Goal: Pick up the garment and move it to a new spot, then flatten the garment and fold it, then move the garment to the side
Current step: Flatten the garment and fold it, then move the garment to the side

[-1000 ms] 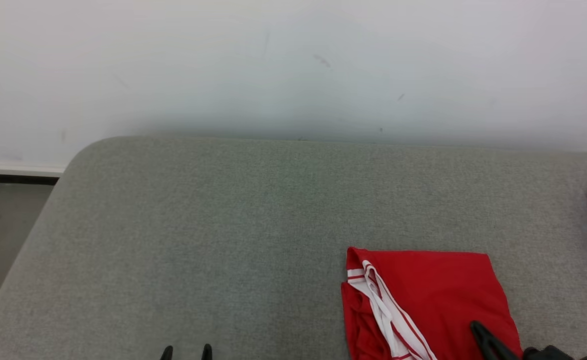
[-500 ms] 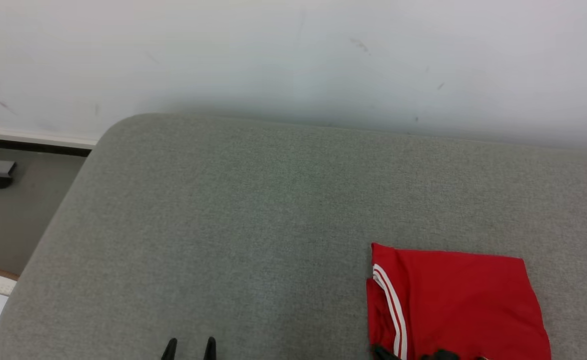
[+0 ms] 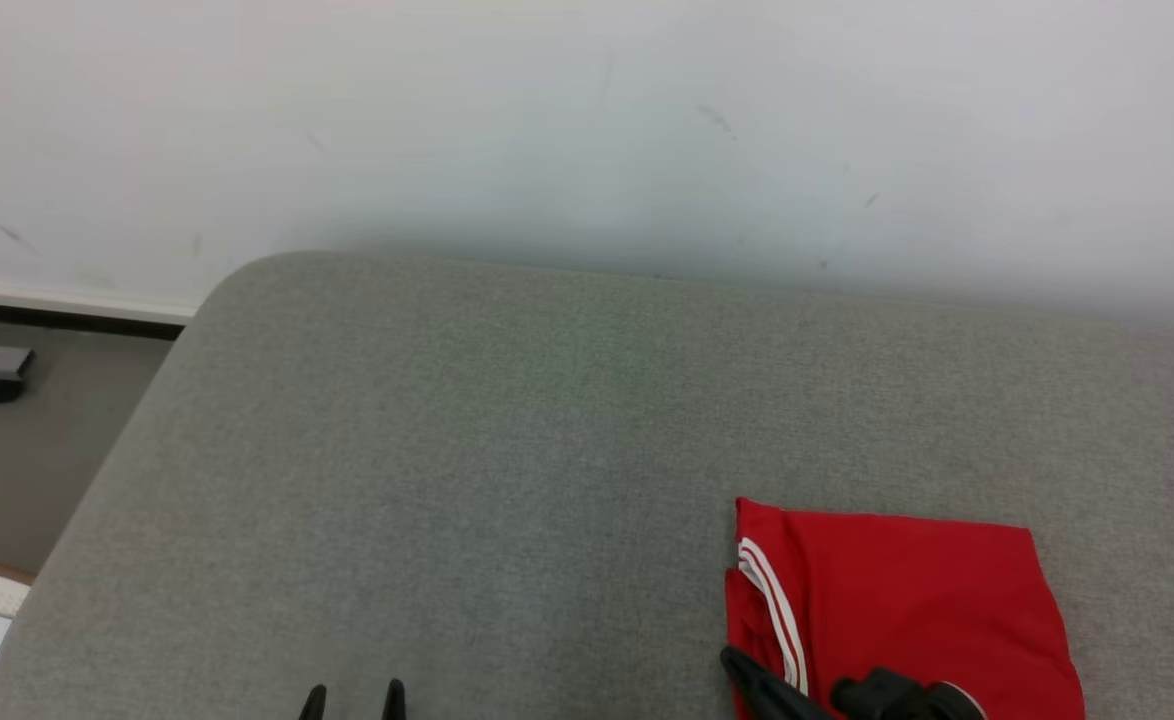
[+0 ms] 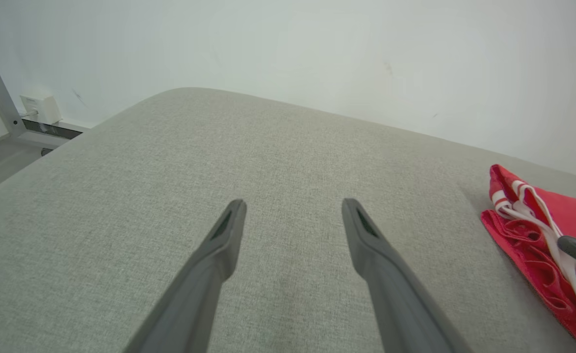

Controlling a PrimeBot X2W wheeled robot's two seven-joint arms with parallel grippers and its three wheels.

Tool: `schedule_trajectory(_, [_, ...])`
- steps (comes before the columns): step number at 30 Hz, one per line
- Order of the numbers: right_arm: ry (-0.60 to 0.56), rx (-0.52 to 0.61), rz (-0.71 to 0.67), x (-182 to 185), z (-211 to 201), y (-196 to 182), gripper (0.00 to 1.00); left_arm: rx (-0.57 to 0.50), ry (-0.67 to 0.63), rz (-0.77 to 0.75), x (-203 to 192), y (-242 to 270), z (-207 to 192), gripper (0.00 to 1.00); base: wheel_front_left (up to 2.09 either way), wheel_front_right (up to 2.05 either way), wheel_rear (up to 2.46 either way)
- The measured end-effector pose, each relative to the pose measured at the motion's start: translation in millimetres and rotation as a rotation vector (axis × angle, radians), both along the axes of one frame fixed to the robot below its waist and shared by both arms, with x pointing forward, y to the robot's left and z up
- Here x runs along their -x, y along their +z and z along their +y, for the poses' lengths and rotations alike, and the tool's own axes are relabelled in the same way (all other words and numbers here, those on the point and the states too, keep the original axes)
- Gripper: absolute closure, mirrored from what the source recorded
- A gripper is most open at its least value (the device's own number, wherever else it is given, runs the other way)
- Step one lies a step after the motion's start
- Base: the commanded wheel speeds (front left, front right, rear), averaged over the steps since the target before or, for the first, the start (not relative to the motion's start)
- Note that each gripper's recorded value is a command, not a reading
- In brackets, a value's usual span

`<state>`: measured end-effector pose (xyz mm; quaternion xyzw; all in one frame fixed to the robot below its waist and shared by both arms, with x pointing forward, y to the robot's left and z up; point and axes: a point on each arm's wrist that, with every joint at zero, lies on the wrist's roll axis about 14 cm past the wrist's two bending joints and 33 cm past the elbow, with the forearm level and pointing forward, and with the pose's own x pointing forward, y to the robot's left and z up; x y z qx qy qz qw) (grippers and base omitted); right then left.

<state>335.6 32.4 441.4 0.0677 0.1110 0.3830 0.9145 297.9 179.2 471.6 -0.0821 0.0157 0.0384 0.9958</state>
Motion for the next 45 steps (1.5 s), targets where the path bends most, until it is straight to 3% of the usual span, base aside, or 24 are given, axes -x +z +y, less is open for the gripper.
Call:
schedule_trajectory(2, [-0.046, -0.019, -0.022, -5, -15, 9, 0.98, -0.004, -0.010, -0.014, -1, 4, -2, 0.00, 0.00, 0.00, 0.00])
schedule_trajectory(3, [-0.077, -0.026, -0.033, -7, -25, 12, 0.87, -0.006, -0.015, -0.021, -2, 6, -3, 0.00, 0.00, 0.00, 0.00])
schedule_trajectory(6, [-0.171, -0.030, -0.089, -16, -61, 26, 0.42, -0.009, -0.034, -0.033, -3, 9, -8, 0.00, 0.00, 0.00, 0.00])
schedule_trajectory(7, [-0.207, -0.029, -0.114, -19, -74, 32, 0.10, -0.014, -0.043, -0.039, -5, 11, -10, 0.00, 0.00, 0.00, 0.00])
schedule_trajectory(8, [-0.244, -0.035, -0.133, -21, -87, 38, 0.00, -0.016, -0.053, -0.044, -7, 12, -12, 0.00, 0.00, 0.00, 0.00])
schedule_trajectory(15, [-0.512, -0.014, -0.242, -20, -182, 65, 0.00, -0.023, -0.126, -0.063, -17, 17, -30, 0.00, 0.00, 0.00, 0.00])
schedule_trajectory(20, [-0.675, 0.018, -0.237, -2, -238, 60, 0.00, -0.024, -0.159, -0.075, -21, 21, -40, 0.00, 0.00, 0.00, 0.00])
schedule_trajectory(28, [-0.814, 0.037, -0.192, 21, -281, 45, 0.00, -0.028, -0.167, -0.086, -19, 24, -42, 0.00, 0.00, 0.00, 0.00])
schedule_trajectory(35, [-0.813, -0.029, -0.140, 21, -271, 36, 0.00, -0.028, -0.164, -0.077, -19, 21, -41, 0.00, 0.00, 0.00, 0.00])
schedule_trajectory(45, [-0.635, -0.151, 0.258, -16, -243, 22, 0.00, -0.027, -0.164, -0.031, -20, 8, -41, 0.00, 0.00, 0.00, 0.00])
